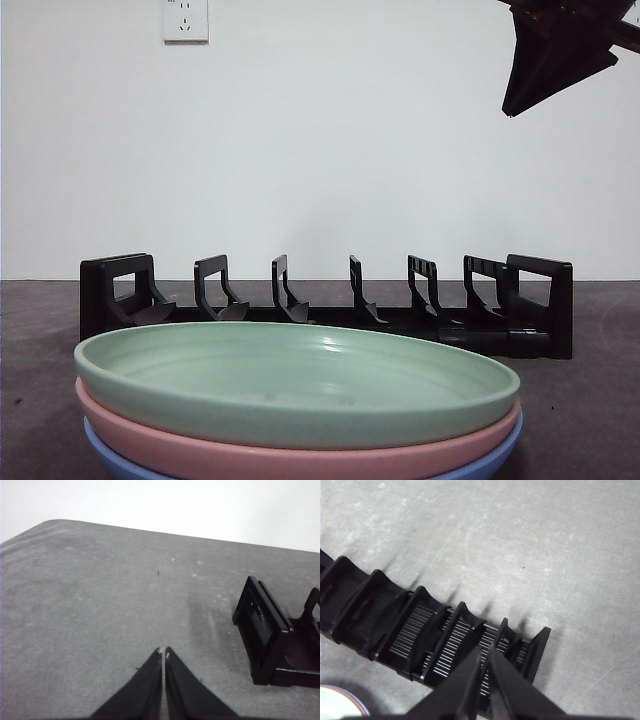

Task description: Place the plate

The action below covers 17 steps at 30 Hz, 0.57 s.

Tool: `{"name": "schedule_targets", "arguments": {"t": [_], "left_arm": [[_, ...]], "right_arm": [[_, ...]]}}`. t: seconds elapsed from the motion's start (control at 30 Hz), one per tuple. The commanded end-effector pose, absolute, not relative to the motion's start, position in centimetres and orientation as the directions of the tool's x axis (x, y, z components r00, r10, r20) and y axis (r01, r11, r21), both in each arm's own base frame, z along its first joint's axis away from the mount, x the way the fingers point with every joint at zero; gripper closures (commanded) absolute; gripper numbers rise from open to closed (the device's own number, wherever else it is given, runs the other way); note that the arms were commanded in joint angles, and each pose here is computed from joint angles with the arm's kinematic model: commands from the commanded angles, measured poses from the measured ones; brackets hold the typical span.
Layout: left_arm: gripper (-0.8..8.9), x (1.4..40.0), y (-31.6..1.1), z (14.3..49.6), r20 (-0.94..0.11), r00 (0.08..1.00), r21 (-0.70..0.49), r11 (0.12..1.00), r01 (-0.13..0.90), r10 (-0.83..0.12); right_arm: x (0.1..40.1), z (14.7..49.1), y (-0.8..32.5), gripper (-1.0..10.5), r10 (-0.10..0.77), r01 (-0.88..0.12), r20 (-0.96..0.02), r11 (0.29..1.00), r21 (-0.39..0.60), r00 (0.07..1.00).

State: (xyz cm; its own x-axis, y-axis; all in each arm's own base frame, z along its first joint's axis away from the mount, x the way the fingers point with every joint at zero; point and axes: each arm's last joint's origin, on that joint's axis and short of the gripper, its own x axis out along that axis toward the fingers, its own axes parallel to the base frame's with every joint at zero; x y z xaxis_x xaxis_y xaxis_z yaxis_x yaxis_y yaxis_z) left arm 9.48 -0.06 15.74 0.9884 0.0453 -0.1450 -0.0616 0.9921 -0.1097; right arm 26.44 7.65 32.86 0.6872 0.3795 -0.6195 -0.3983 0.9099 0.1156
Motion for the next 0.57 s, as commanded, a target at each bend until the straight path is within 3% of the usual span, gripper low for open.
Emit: {"name": "schedule_targets", "arguments": {"t": [0.03,0.43,0.57], "left_arm": [[8.06,9.61,-0.06,15.23,-0.149,0.988,-0.104,0.993,-0.06,0.044],[8.06,9.6,-0.06,15.23,-0.148,0.988,-0.104,0.993,-0.06,0.044],[8.06,9.6,-0.06,15.23,-0.148,0.988,-0.104,0.993,-0.06,0.044]], "right_arm": [[26.68,33.25,7.86,9.2,0.386,-0.409,-0.608,0.906,0.108,0.694],[26.68,33.25,7.86,9.2,0.387,-0.41,-0.608,0.906,0.109,0.693],[26.2,33.86,7.24,9.2,0.291,-0.388,-0.592,0.921,-0.039,0.751]]}}
